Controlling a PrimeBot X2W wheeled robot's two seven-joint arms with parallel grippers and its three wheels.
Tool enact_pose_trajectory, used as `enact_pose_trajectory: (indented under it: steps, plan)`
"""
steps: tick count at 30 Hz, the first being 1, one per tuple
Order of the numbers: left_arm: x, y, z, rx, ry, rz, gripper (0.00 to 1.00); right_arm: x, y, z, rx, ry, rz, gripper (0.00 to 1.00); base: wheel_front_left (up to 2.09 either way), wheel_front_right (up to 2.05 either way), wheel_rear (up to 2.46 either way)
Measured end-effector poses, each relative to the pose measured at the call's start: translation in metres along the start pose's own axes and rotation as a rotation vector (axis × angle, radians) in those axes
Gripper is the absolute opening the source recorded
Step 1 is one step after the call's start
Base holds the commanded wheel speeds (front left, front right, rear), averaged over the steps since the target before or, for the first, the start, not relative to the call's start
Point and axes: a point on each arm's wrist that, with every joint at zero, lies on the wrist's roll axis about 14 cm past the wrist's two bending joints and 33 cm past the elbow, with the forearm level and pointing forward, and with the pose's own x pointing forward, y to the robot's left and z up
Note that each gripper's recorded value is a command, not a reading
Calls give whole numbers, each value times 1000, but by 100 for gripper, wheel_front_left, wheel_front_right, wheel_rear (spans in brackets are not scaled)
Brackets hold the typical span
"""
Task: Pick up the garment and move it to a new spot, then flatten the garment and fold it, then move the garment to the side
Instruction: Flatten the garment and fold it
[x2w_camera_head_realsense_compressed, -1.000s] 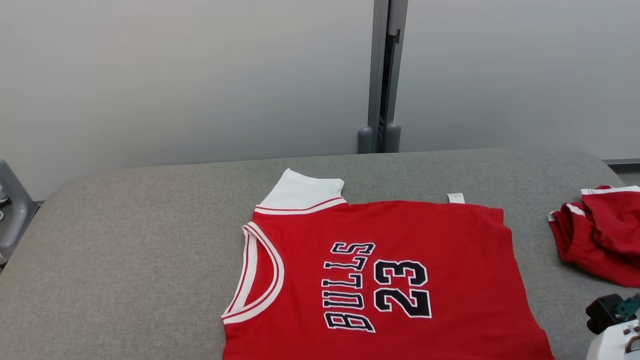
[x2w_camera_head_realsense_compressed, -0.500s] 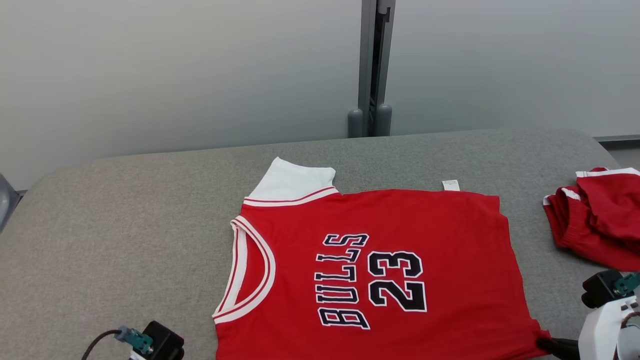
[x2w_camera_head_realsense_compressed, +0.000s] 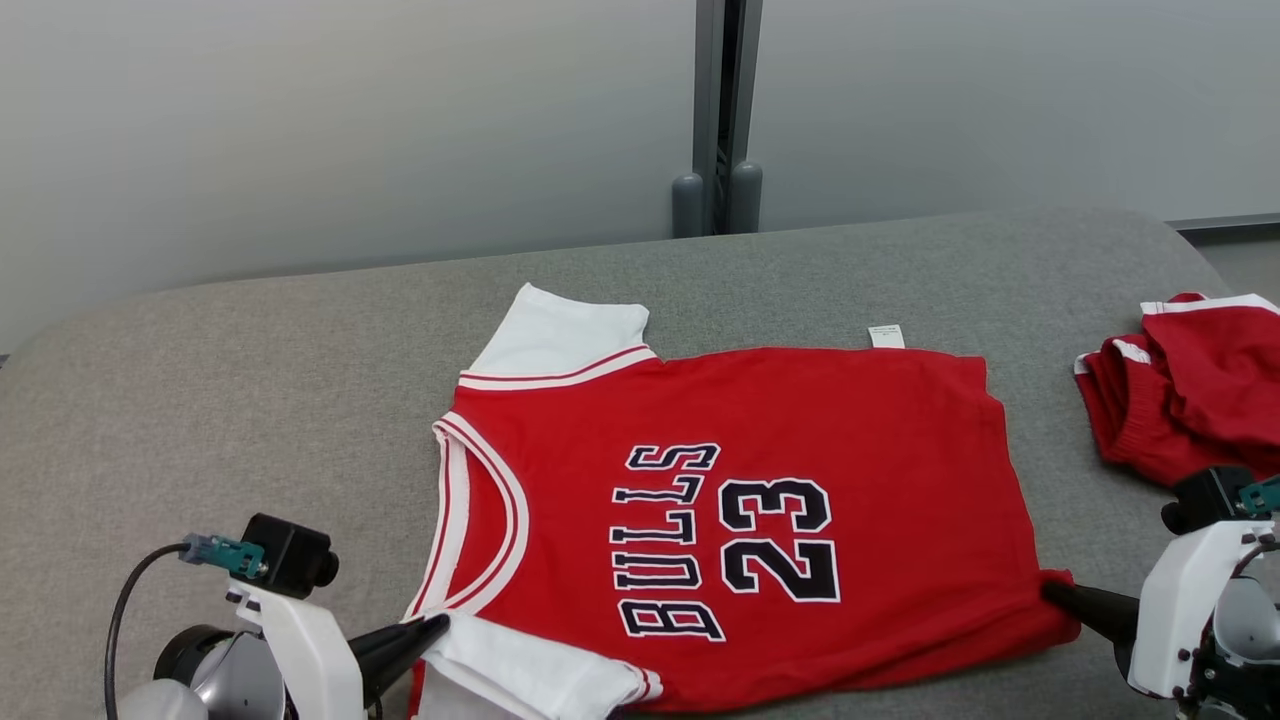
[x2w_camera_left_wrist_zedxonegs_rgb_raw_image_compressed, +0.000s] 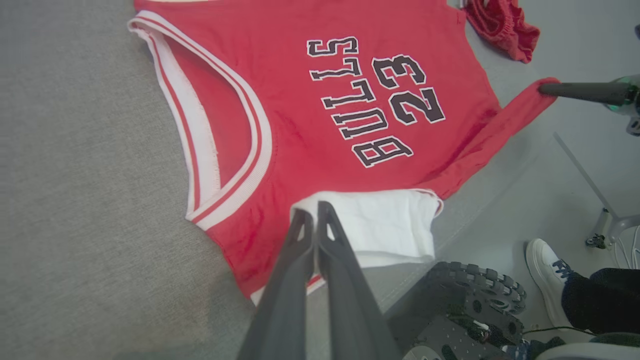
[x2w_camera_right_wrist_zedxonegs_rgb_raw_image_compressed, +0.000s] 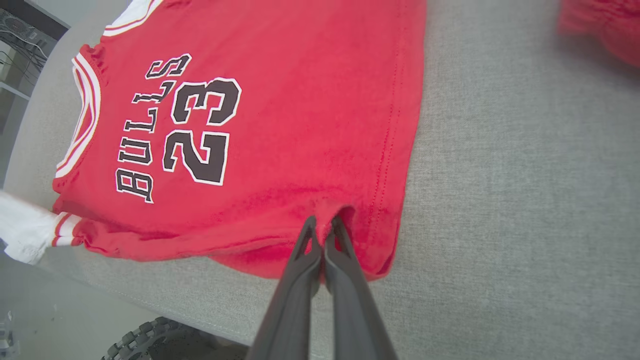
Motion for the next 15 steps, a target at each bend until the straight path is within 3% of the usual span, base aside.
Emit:
enact_pose_trajectory:
  steps: [15]
  plan:
    - [32,35,25,33,-95,136,0,21,-9,13,46,-22,-28,0,0,0,0]
